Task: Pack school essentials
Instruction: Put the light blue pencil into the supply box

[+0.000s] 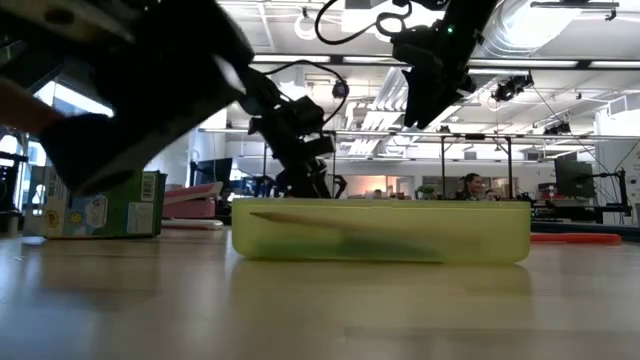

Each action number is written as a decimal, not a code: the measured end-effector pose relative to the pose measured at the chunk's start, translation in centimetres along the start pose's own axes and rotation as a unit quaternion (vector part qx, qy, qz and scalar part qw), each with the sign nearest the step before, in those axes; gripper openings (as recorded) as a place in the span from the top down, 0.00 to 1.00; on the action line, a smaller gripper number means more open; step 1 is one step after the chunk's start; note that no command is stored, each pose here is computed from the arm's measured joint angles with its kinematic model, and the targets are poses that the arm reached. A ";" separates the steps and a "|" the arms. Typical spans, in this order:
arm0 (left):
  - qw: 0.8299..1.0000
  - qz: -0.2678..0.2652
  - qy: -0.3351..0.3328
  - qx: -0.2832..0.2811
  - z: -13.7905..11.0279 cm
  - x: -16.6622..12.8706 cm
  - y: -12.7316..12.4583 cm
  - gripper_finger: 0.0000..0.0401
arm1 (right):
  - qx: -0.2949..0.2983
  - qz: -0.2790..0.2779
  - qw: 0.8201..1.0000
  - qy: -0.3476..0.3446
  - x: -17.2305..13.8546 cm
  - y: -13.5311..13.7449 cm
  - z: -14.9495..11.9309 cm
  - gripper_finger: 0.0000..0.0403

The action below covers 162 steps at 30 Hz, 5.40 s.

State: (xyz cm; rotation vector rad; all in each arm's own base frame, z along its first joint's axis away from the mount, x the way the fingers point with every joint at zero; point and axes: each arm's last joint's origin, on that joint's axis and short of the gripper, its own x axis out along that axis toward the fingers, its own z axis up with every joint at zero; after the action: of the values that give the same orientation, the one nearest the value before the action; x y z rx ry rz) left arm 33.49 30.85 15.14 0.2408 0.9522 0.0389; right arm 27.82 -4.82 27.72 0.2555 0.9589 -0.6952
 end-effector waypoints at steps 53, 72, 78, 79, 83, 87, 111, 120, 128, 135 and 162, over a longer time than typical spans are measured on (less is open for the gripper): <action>1.000 0.011 0.020 0.000 -0.8 2.0 -0.1 0.72 | 0.029 0.047 0.998 0.012 0.0 0.4 0.0 0.52; 0.998 0.024 0.045 -0.021 -0.9 1.6 -0.2 1.00 | 0.031 0.058 0.998 0.006 0.0 0.5 0.2 0.52; 0.998 0.019 0.053 -0.035 -0.6 0.7 -0.3 1.00 | 0.032 0.062 0.997 -0.015 0.1 0.4 0.8 0.52; 0.998 0.019 0.055 -0.039 -0.5 0.5 -0.4 1.00 | 0.032 0.063 0.997 -0.019 0.1 0.3 0.9 0.52; 0.997 0.012 0.060 -0.056 -0.5 -0.4 -0.4 0.99 | 0.023 0.062 0.997 -0.031 0.3 0.0 1.3 0.52; 0.996 0.011 0.048 -0.079 -0.2 -2.1 0.0 1.00 | 0.020 0.058 0.997 -0.038 0.5 -0.5 1.7 0.52; 0.967 0.009 -0.167 -0.190 -2.1 -13.0 -4.4 1.00 | 0.033 0.041 0.984 -0.170 1.7 -6.0 6.1 0.44; 0.948 0.032 -0.239 -0.208 -3.4 -13.6 -8.4 1.00 | 0.034 0.035 0.982 -0.180 3.0 -7.0 6.8 0.45; 0.927 0.025 -0.286 -0.240 -5.0 -12.4 -11.6 1.00 | 0.010 0.059 0.988 -0.144 5.0 -5.6 8.6 0.45; 0.928 0.069 -0.265 -0.253 -4.9 -11.7 -12.7 1.00 | 0.012 0.054 0.998 -0.037 7.8 -4.7 9.4 0.45; 0.929 0.125 -0.243 -0.249 -4.7 -11.4 -12.8 1.00 | 0.034 0.048 0.989 0.138 19.6 -1.9 5.0 0.48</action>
State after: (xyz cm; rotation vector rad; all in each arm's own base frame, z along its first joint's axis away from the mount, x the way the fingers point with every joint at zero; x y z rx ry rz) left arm 22.13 17.71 18.87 -0.1012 0.3888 0.4331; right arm 37.37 -17.16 14.66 0.4636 1.1792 -0.6138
